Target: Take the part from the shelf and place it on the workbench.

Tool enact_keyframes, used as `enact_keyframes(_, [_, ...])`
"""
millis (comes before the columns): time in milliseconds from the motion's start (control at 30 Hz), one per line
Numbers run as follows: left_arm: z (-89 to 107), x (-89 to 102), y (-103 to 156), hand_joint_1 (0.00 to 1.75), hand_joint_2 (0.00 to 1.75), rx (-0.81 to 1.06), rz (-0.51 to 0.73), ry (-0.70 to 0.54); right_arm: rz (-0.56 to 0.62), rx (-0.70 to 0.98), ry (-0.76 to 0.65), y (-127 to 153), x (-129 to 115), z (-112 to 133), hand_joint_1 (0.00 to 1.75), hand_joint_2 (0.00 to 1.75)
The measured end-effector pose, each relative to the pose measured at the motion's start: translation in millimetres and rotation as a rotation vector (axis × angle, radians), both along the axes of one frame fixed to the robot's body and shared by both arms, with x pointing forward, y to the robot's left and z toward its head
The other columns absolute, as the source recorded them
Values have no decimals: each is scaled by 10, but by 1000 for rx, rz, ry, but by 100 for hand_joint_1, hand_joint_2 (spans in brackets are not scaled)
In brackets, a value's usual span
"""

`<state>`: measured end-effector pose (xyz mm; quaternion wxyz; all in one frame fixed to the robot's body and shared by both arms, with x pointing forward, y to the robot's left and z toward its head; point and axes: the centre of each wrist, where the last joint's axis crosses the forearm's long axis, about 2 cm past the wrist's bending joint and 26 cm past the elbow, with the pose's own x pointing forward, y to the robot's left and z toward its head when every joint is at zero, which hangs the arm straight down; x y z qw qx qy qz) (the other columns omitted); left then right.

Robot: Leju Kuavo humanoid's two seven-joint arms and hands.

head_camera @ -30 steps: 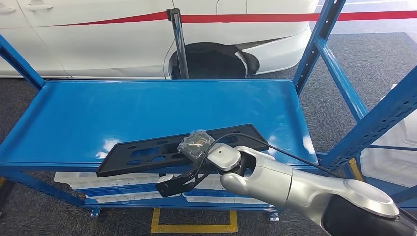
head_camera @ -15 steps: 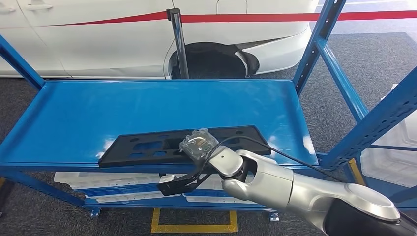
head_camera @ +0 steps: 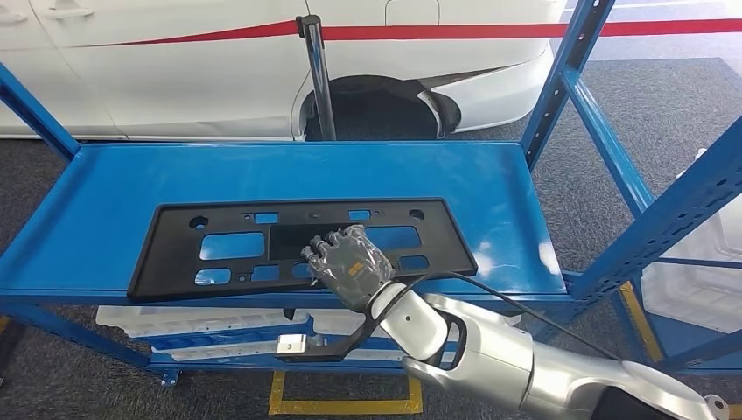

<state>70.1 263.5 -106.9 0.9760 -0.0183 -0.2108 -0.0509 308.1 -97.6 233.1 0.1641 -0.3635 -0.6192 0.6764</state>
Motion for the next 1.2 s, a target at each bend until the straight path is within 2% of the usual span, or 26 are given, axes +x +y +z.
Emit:
enact_keyframes(300, [2,23,39,0,175,-21,-18,-9,30,-44,-66,-45,-112,85,175,175])
enact_keyframes(1200, [10,82,79,0,175,-19,-37,-7,-5,-26,9,-208,-144,120,175,175])
